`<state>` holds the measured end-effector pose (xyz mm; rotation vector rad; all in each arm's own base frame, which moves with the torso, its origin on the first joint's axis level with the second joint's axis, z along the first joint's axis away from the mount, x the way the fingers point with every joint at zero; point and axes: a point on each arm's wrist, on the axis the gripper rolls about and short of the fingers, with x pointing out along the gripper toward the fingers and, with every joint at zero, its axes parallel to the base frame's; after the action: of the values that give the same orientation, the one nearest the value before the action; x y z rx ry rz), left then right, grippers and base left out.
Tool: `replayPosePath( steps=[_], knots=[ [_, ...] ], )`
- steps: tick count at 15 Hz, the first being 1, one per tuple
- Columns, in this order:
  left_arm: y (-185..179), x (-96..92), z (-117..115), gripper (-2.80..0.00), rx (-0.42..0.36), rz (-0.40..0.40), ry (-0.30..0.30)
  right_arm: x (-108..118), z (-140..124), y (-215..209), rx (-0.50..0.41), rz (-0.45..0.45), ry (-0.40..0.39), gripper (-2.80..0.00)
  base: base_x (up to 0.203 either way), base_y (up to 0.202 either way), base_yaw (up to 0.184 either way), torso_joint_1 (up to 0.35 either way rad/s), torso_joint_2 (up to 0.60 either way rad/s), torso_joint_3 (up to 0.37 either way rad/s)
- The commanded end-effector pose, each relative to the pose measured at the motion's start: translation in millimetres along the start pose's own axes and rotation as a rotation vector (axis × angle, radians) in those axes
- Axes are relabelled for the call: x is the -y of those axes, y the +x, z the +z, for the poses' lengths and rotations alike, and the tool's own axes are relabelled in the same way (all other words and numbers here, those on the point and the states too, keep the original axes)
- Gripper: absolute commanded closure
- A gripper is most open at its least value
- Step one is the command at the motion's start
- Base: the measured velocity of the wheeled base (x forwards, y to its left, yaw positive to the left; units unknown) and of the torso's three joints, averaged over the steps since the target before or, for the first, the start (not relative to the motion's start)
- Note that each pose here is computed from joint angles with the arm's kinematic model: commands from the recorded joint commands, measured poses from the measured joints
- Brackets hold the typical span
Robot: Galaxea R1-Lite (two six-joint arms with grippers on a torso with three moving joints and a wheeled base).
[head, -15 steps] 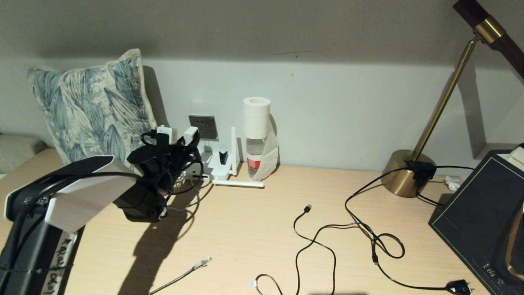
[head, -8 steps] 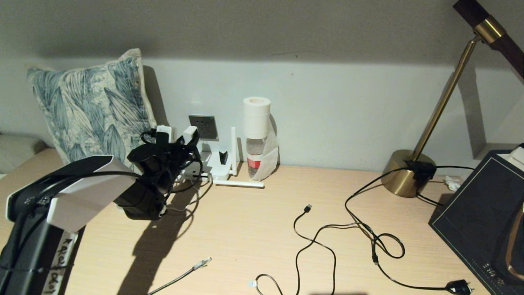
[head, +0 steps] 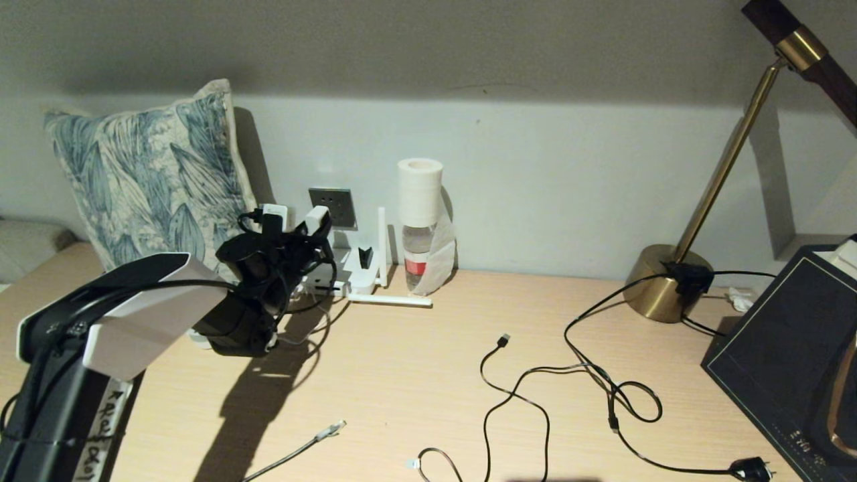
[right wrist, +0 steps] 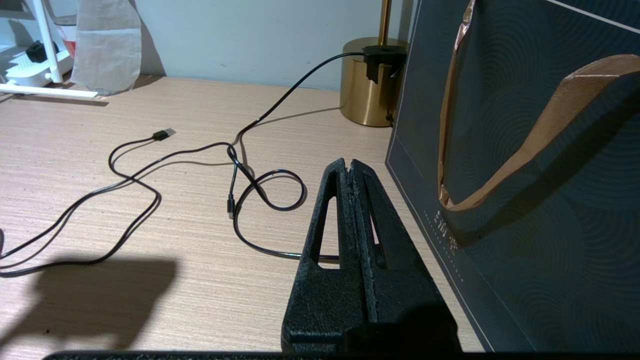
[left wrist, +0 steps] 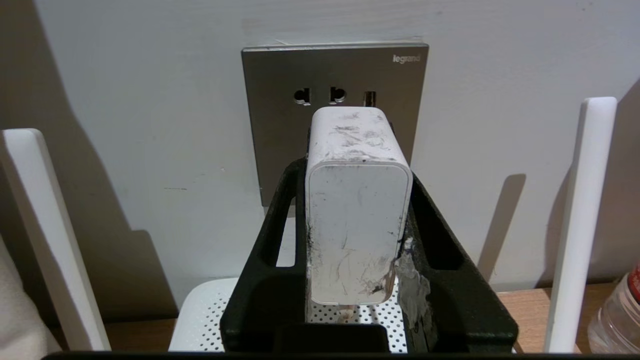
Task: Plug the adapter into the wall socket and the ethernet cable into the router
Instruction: Align plug and socket
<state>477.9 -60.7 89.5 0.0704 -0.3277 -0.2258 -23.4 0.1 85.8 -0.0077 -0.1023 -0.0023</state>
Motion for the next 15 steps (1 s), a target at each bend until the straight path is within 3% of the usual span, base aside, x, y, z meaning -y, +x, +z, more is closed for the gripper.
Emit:
replayPosePath(
  steps=[1, 15],
  knots=[
    [0.9, 1.6, 0.0, 0.0, 0.004, -0.001, 0.0, -0.1, -9.9, 1.9, -0.035, 0.001, 0.0, 0.0, 0.0, 0.0, 0.0, 0.0, 0.0, 0.0],
    [4.9, 0.1, -1.5, 0.0, 0.013, 0.015, 0.001, -0.1, -9.9, 1.9, -0.035, 0.001, 0.0, 0.0, 0.0, 0.0, 0.0, 0.0, 0.0, 0.0]
  ],
)
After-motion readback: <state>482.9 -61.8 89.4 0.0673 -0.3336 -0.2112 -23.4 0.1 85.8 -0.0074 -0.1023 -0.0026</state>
